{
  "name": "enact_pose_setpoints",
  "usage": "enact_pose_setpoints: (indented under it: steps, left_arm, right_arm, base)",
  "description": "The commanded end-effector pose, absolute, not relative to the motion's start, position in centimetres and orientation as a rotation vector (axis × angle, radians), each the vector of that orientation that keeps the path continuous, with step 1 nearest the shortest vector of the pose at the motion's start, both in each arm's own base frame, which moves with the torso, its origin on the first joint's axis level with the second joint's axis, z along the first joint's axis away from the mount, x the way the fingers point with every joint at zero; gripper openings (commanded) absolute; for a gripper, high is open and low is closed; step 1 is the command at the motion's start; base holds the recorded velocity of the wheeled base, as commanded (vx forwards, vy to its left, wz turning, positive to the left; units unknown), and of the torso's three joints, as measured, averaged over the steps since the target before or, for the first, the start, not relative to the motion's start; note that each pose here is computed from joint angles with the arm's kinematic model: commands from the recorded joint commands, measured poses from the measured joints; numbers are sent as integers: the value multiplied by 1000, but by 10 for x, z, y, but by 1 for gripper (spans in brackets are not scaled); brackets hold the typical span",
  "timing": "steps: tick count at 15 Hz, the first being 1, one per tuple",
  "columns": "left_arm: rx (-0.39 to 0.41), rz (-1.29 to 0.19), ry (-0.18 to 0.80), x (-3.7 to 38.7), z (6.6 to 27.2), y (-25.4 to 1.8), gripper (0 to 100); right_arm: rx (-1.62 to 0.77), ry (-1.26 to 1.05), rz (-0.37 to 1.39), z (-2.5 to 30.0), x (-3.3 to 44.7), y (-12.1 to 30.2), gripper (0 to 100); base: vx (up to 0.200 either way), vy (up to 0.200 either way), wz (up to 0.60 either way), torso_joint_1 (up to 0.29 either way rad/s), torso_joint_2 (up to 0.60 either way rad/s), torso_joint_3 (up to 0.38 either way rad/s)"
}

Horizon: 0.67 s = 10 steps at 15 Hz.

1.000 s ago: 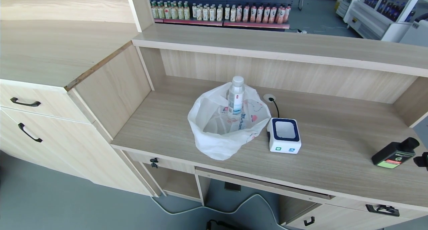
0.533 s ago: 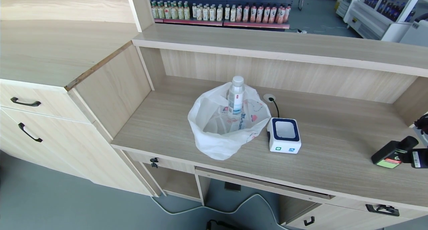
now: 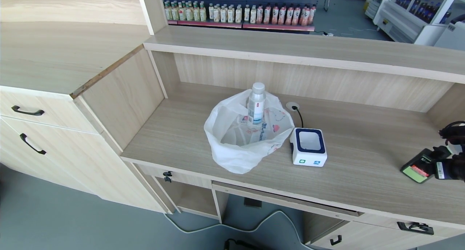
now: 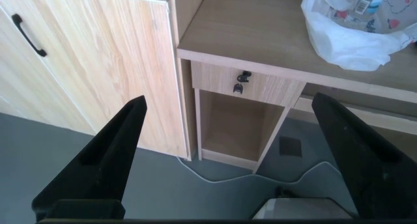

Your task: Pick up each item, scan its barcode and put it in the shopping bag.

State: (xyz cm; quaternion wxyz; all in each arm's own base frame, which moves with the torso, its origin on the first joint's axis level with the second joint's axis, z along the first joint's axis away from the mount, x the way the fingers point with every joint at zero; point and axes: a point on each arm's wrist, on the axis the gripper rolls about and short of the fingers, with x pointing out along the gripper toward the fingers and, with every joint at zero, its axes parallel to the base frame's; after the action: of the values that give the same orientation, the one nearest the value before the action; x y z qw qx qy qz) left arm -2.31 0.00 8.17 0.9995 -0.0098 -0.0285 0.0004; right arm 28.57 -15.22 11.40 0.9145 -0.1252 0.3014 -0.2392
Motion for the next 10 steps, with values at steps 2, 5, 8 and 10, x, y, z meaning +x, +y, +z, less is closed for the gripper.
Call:
enact_pose_setpoints:
  steps: [2, 5, 8, 10]
  left_arm:
    - [-20, 1, -58, -23, 82, 0, 100]
    - [-20, 1, -58, -23, 82, 0, 100]
    - [-20, 1, -58, -23, 82, 0, 100]
    - [-20, 1, -58, -23, 82, 0, 100]
  right_arm:
    - [-251, 610, -456, 108, 292, -148, 100]
    - [-246, 585, -413, 105, 298, -146, 100]
    - [-239, 584, -369, 100, 301, -143, 100]
    - [-232, 560, -332, 100, 303, -143, 100]
  base:
    - [0, 0, 0, 0, 0, 0]
    - [0, 0, 0, 0, 0, 0]
    - [0, 0, 0, 0, 0, 0]
    - [0, 0, 0, 0, 0, 0]
